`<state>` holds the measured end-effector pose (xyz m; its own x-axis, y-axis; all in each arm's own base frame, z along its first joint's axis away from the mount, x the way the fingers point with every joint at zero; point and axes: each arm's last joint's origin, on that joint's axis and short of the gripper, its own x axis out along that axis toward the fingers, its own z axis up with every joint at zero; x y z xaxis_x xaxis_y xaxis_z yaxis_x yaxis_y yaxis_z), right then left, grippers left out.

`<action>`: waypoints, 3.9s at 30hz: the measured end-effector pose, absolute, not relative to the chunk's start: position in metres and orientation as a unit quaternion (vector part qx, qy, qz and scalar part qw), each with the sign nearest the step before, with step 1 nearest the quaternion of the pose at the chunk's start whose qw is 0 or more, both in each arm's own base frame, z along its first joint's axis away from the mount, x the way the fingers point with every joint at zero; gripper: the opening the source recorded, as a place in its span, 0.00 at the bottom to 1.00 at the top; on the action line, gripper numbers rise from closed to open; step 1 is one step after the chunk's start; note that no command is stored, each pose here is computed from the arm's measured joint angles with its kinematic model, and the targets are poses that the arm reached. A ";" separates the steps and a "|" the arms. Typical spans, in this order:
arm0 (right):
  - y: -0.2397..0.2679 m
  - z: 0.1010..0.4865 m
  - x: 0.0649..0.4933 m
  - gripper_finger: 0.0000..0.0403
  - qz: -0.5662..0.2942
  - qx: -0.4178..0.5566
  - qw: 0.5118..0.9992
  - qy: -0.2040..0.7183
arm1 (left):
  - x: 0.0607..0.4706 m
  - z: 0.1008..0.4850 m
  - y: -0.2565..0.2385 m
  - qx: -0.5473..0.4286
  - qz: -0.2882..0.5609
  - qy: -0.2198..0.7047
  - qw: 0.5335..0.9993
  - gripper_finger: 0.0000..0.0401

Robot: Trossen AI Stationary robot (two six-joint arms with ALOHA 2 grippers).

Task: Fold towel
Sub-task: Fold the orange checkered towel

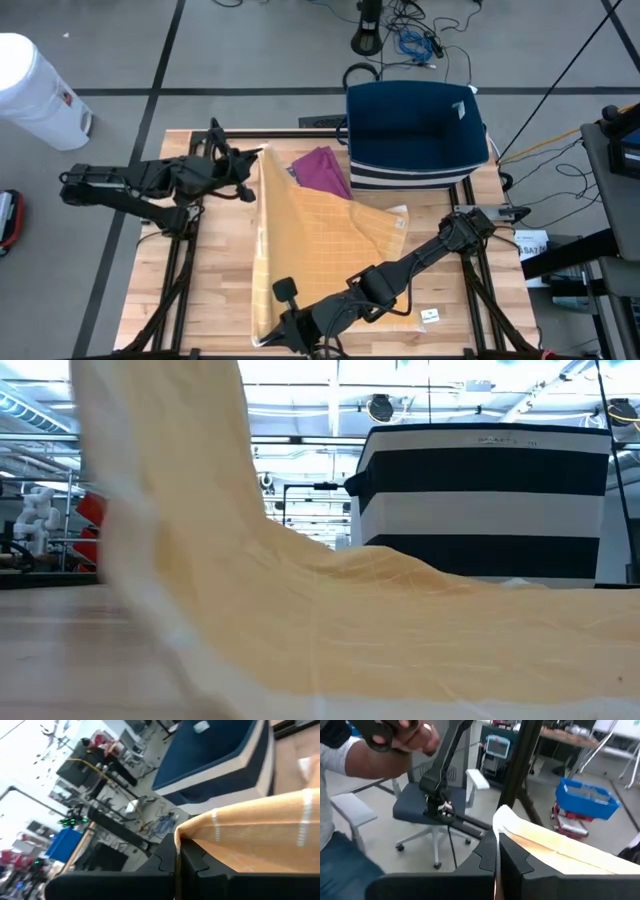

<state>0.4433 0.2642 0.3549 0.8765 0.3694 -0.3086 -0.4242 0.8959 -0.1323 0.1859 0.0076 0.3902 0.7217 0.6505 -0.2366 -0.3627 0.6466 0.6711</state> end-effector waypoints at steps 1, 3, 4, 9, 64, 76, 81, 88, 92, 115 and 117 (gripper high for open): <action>0.264 0.356 0.444 0.00 0.206 -0.101 0.964 0.132 | 0.187 0.391 0.008 0.306 0.295 0.234 0.874 0.00; 0.264 0.358 0.445 0.00 0.207 -0.113 0.965 0.118 | 0.187 0.394 0.009 0.302 0.304 0.223 0.876 0.00; 0.264 0.360 0.445 0.00 0.208 -0.122 0.965 0.106 | 0.187 0.396 0.010 0.296 0.309 0.210 0.879 0.00; 0.262 0.371 0.449 0.00 0.207 -0.148 0.966 0.046 | 0.185 0.405 0.012 0.287 0.333 0.177 0.880 0.00; 0.193 0.335 0.479 0.28 0.273 -0.055 0.937 0.213 | 0.154 0.355 0.042 0.290 0.329 0.454 0.775 0.00; 0.203 0.287 0.472 0.30 0.195 -0.114 0.915 0.334 | 0.156 0.355 0.042 0.278 0.306 0.447 0.793 0.00; 0.185 0.233 0.488 0.30 0.155 -0.139 0.907 0.365 | 0.160 0.354 0.041 0.263 0.282 0.444 0.808 0.00; 0.121 0.162 0.508 0.30 0.090 -0.098 0.919 0.370 | 0.163 0.351 0.040 0.259 0.271 0.452 0.809 0.00; 0.088 0.141 0.509 0.30 0.061 -0.045 0.935 0.346 | 0.163 0.351 0.040 0.253 0.261 0.451 0.815 0.00; 0.085 0.099 0.512 0.30 0.050 -0.082 0.943 0.317 | 0.186 0.338 0.042 0.249 0.231 0.476 0.811 0.00; 0.085 0.099 0.511 0.30 0.057 -0.082 0.943 0.318 | 0.188 0.336 0.042 0.250 0.229 0.481 0.808 0.00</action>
<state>0.5113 0.0854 0.0992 0.7915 0.0547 -0.6088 -0.1588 0.9802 -0.1184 0.1881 0.0423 0.3358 0.4322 0.6110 -0.6633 -0.1299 0.7700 0.6247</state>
